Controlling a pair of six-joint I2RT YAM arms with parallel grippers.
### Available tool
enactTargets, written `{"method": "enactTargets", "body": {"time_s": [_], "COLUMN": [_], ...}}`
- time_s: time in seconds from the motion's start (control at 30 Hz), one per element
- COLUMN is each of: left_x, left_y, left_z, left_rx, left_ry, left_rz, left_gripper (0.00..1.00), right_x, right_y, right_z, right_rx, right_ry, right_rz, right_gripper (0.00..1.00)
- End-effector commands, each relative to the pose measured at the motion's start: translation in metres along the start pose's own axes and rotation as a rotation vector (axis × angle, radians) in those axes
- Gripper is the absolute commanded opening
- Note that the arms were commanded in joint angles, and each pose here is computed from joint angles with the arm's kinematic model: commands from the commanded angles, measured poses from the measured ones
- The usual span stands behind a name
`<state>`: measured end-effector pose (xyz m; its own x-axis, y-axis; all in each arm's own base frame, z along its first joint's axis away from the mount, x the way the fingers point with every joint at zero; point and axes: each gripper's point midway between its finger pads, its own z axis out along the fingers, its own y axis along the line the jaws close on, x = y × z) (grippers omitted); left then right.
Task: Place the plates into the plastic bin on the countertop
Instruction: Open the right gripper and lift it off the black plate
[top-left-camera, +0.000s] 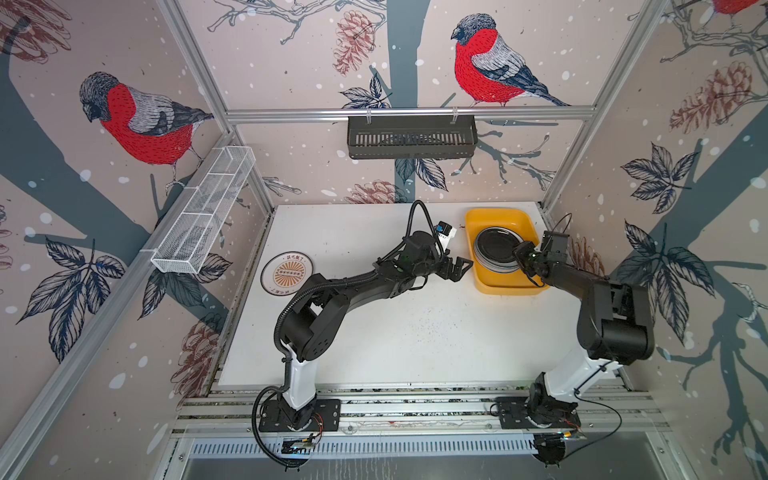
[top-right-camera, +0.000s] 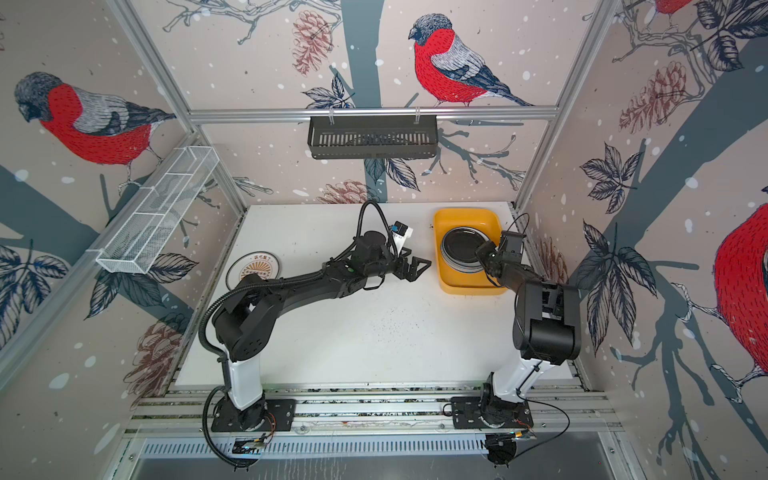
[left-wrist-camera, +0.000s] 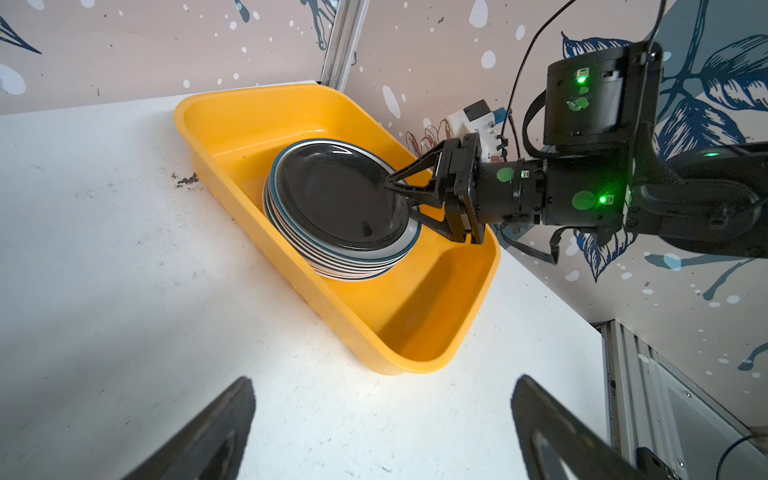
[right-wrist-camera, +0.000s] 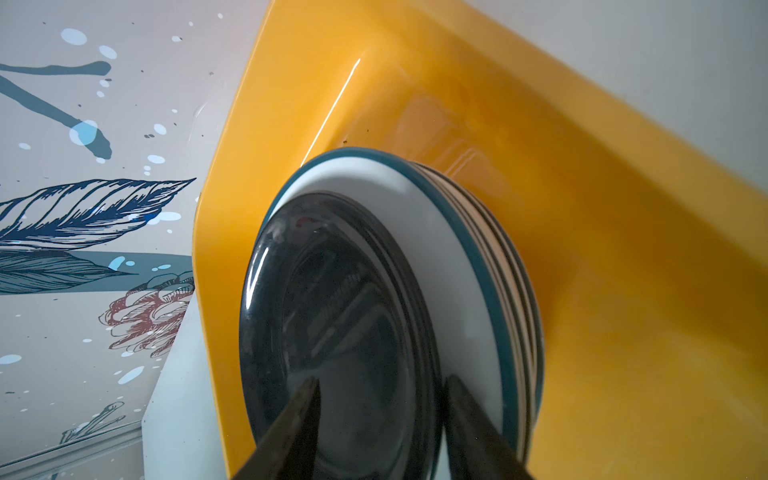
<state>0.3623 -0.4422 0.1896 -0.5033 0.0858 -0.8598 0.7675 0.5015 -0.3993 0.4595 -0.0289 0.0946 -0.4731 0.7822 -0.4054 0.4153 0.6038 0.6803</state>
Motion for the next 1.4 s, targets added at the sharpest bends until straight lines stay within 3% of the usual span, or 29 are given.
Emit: {"method": "enactTargets", "body": {"time_s": [0.0, 0.37, 0.77, 1.37], "left_x": [-0.011, -0.017, -0.016, 0.007], "left_y": [-0.001, 0.005, 0.032, 0.13], "left_z": [-0.005, -0.019, -0.065, -0.186], "left_rx": [-0.004, -0.021, -0.183, -0.627], "left_ry": [-0.04, -0.075, -0.121, -0.192], "left_rz": [0.004, -0.021, -0.057, -0.22], "left_gripper": [0.96, 0.96, 0.96, 0.97], "right_x": [-0.003, -0.011, -0.003, 0.075], "right_y": [-0.001, 0.009, 0.055, 0.176], "right_z": [-0.004, -0.023, -0.059, -0.115], "right_rx": [0.027, 0.048, -0.037, -0.389], "right_ry": [-0.014, -0.054, -0.098, -0.06], "right_rz": [-0.03, -0.069, -0.162, -0.43], "right_gripper": [0.59, 0.82, 1.0, 1.0]}}
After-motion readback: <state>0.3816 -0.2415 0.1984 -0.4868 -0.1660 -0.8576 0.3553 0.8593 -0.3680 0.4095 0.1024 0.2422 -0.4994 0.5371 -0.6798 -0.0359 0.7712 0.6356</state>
